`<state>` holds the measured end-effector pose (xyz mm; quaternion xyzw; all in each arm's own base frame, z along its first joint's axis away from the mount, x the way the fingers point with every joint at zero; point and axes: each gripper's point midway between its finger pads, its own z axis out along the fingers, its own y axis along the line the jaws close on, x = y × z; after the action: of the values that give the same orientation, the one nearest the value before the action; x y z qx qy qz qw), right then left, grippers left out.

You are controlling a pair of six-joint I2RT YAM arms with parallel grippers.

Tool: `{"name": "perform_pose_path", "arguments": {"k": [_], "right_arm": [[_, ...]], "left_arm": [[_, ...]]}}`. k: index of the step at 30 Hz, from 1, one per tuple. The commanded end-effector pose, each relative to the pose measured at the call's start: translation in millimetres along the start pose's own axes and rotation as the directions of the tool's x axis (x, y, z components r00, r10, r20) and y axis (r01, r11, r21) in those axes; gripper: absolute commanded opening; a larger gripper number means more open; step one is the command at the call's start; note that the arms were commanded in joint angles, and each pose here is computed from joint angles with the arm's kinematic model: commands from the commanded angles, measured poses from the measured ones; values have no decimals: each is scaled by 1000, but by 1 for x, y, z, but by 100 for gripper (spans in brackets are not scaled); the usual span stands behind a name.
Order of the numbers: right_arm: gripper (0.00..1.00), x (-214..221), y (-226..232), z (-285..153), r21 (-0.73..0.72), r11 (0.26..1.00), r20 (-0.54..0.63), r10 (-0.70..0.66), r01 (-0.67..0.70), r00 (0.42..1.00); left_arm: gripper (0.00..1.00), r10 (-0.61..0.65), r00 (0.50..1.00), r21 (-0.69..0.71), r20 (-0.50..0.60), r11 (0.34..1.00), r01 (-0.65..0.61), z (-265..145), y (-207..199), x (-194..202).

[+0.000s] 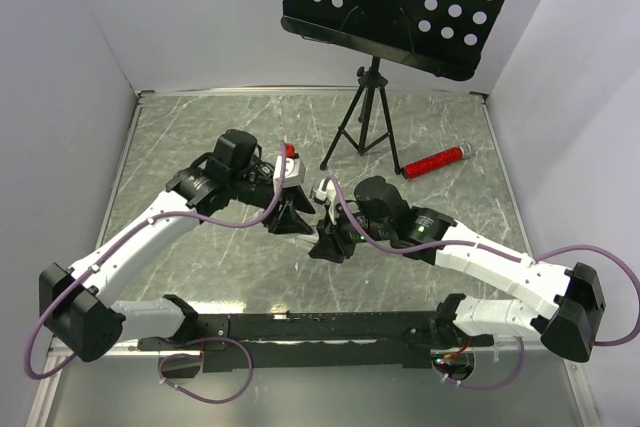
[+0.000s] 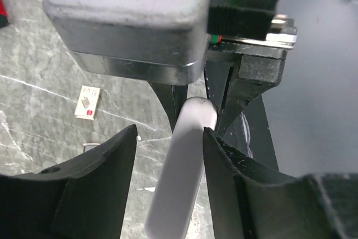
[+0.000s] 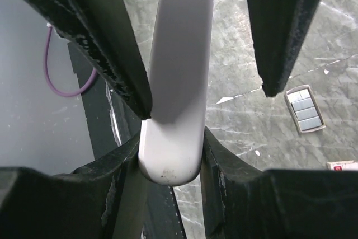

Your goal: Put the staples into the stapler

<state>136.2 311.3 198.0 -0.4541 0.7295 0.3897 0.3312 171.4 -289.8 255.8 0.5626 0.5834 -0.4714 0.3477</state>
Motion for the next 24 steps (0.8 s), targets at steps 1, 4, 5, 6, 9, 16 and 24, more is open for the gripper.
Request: {"name": "perform_pose_path", "arguments": {"k": [1, 4, 5, 6, 9, 16, 24], "right_arm": [[0, -37, 7, -6, -22, 998, 91, -57, 60, 994], [0, -37, 6, -5, -20, 998, 86, -54, 56, 995], [0, -37, 6, -5, -20, 998, 87, -55, 57, 995], [0, -38, 6, -5, -20, 998, 90, -55, 58, 994], [0, -39, 7, -4, -26, 998, 94, -58, 61, 994], [0, -41, 7, -3, -31, 998, 99, -57, 60, 993], [0, -44, 8, -2, -39, 998, 107, -52, 57, 993]], "left_arm": [[56, 51, 999, 86, 1, 995, -51, 0, -12, -7], [57, 36, 999, 120, -8, 992, -34, 1, -16, -4], [57, 35, 999, 123, -9, 992, -34, 1, -16, -4], [57, 32, 999, 125, -10, 992, -31, 1, -16, -4], [57, 31, 1000, 144, -4, 989, -30, 1, -19, -4], [53, 37, 999, 138, 8, 990, -38, 3, -21, -5], [50, 20, 999, 149, -44, 989, -13, 9, -21, 5]]}}
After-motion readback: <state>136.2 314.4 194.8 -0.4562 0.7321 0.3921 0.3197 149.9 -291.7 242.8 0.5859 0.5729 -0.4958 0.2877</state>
